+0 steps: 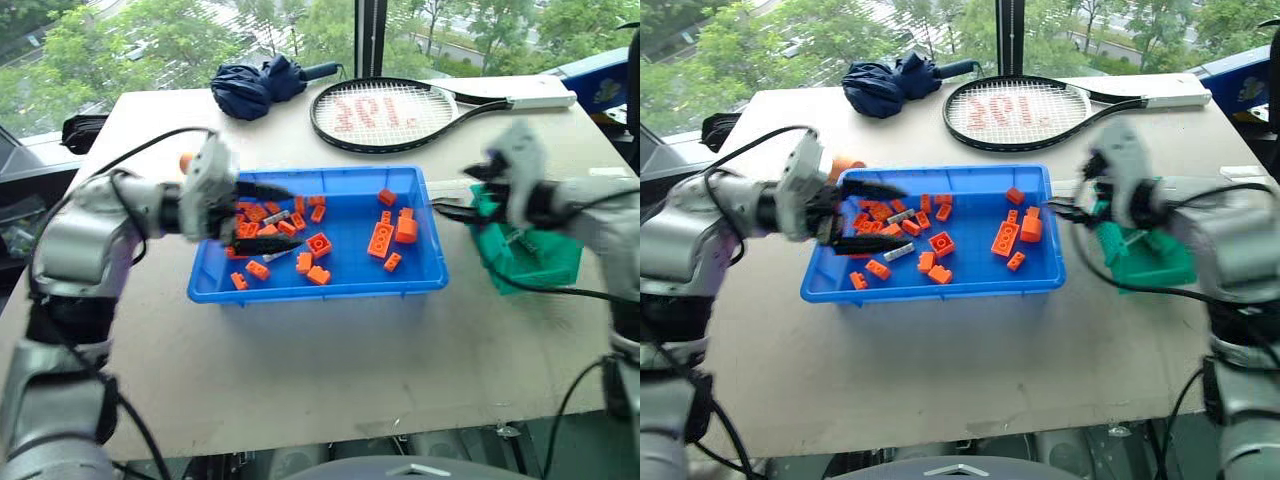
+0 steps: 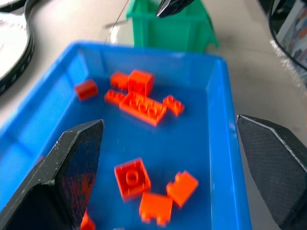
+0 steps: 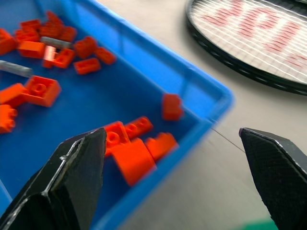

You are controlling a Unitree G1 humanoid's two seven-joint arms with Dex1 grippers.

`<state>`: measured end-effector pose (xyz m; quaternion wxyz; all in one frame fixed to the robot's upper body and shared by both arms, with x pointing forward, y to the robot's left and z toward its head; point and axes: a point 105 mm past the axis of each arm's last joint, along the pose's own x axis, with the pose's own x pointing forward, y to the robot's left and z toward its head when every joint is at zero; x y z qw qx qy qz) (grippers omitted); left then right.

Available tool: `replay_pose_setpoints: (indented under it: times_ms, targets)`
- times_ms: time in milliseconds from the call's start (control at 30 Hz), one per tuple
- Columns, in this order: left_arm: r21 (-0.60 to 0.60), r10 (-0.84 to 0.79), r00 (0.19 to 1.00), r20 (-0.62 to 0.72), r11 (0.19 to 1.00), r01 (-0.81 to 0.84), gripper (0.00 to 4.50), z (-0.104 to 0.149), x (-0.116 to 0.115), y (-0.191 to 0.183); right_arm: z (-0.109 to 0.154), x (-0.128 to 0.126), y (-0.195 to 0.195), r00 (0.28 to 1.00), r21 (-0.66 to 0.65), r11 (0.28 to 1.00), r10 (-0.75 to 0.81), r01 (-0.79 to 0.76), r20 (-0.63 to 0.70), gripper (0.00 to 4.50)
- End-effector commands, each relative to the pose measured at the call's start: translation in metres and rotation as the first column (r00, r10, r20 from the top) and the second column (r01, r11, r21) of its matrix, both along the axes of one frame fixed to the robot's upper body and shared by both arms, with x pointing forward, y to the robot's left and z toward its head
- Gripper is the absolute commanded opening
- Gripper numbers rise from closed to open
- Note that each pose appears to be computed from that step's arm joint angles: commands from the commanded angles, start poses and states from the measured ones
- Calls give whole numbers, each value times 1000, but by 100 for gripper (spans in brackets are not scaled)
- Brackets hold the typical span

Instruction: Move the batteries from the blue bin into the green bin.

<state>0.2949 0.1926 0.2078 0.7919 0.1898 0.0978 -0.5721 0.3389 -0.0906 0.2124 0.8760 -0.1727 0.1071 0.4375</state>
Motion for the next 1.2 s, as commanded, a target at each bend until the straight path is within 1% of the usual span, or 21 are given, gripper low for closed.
replay_pose_setpoints:
  times_ms: [33, 100, 167, 233, 333, 433, 500, 633, 700, 733, 767, 833, 1067, 1200]
  targets:
    - [47, 98, 993, 71, 994, -102, 450, 15, -14, 28, 3, 0, 56, 980, -28, 982, 188, -187, 65, 445]
    - [55, 168, 983, 75, 984, -172, 450, 16, -23, 43, -3, -6, 94, 946, -33, 948, 317, -315, 63, 445]
    - [78, 230, 971, 68, 969, -235, 450, 13, -32, 57, -13, -7, 120, 914, -76, 915, 400, -396, 62, 445]
    - [100, 271, 960, 63, 956, -276, 450, 9, -40, 67, -20, -6, 138, 891, -104, 892, 448, -440, 68, 445]
    - [95, 327, 942, 77, 938, -333, 450, 11, -46, 78, -25, -9, 165, 850, -131, 849, 523, -512, 68, 445]
    - [92, 361, 929, 82, 925, -368, 450, 11, -51, 84, -35, -11, 192, 824, -134, 821, 564, -555, 41, 445]
    - [92, 369, 926, 83, 922, -376, 450, 11, -52, 85, -44, -9, 206, 821, -146, 814, 570, -562, 17, 445]
    - [82, 368, 925, 90, 923, -375, 450, 13, -51, 81, -59, -4, 213, 813, -197, 798, 582, -570, 8, 445]
    - [76, 359, 929, 92, 927, -366, 450, 15, -51, 78, -57, -2, 214, 808, -201, 795, 589, -572, 31, 445]
    - [67, 354, 931, 92, 930, -361, 450, 16, -50, 75, -53, -2, 214, 807, -182, 798, 589, -574, 38, 445]
    - [56, 349, 933, 91, 933, -355, 450, 17, -50, 73, -49, -2, 211, 803, -165, 796, 595, -583, 36, 445]
    - [44, 351, 932, 89, 934, -355, 450, 19, -50, 73, -49, 0, 207, 802, -163, 793, 597, -587, 21, 445]
    - [65, 360, 930, 78, 929, -365, 450, 21, -49, 80, -70, 2, 203, 789, -241, 758, 612, -606, -58, 445]
    - [87, 376, 924, 75, 920, -381, 450, 21, -51, 87, -74, 7, 206, 797, -275, 758, 602, -591, -52, 445]
